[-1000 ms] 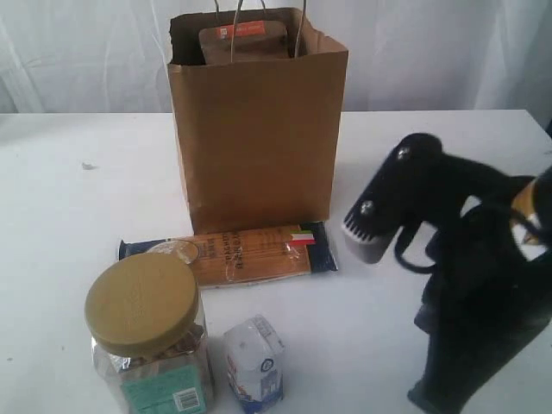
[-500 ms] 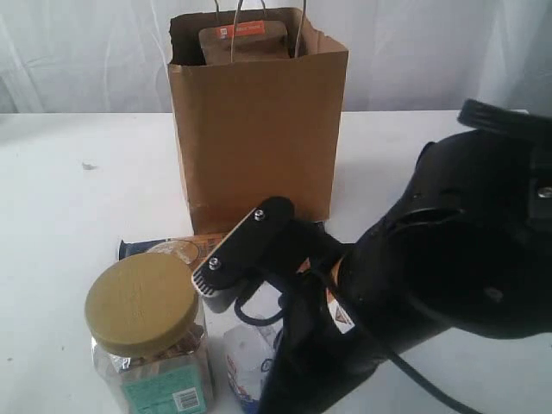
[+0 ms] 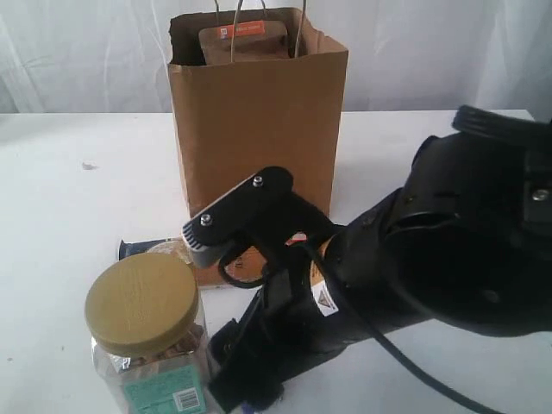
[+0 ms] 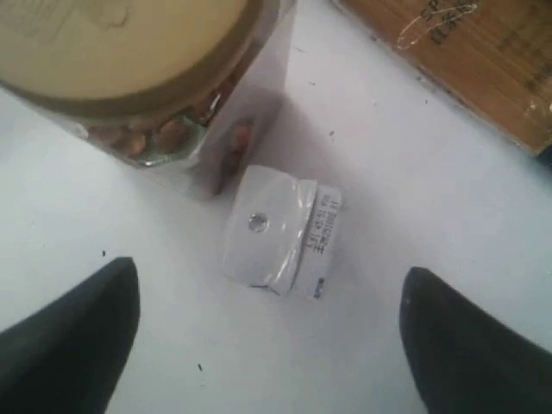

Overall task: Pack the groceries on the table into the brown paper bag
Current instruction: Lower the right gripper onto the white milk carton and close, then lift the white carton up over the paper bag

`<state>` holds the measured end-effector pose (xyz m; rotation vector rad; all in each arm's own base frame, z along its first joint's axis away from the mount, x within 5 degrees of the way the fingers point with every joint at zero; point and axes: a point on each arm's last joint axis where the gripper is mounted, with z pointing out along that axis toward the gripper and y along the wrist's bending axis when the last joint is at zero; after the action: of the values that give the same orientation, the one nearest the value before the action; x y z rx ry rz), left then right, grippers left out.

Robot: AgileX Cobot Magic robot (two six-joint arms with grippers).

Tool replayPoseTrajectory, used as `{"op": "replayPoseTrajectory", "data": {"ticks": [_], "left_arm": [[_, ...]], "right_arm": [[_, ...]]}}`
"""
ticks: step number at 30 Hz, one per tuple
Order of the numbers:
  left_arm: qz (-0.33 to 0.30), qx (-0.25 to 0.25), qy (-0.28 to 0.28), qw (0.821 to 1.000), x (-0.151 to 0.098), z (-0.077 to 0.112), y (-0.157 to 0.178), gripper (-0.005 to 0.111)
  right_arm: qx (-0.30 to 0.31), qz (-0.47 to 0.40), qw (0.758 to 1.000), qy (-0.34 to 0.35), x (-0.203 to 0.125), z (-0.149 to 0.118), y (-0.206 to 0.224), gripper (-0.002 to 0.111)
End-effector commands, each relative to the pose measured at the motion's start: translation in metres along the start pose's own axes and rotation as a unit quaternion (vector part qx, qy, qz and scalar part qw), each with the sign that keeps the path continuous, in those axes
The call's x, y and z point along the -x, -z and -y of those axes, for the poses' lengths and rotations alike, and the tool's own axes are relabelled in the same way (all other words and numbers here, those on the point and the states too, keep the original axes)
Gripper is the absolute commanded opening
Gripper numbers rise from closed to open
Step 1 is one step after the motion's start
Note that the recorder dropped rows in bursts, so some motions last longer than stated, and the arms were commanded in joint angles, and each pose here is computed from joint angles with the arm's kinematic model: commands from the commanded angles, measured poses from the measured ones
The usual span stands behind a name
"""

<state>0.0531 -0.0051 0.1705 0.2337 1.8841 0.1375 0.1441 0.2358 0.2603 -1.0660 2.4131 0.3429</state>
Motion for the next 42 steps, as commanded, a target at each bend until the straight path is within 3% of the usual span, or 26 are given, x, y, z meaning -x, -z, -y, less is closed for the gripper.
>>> {"op": "replayPoseTrajectory", "data": {"ticks": [1, 19, 26, 42], "left_arm": [[0.001, 0.001, 0.002, 1.000, -0.001, 0.000, 0.000, 0.000], [0.001, 0.001, 0.002, 1.000, -0.001, 0.000, 0.000, 0.000], [0.001, 0.001, 0.002, 1.000, -0.001, 0.000, 0.000, 0.000], [0.001, 0.001, 0.002, 1.000, -0.001, 0.000, 0.000, 0.000]], "right_arm": [[-0.026, 0.002, 0.998, -0.059, 0.009, 0.012, -0.007, 0.076], [-0.031, -0.034, 0.997, -0.061, 0.009, 0.012, -0.055, 0.073], [-0.031, -0.035, 0.997, -0.059, 0.008, 0.012, -0.057, 0.056], [-0.039, -0.057, 0.997, -0.030, 0.004, 0.014, -0.047, 0.033]]}}
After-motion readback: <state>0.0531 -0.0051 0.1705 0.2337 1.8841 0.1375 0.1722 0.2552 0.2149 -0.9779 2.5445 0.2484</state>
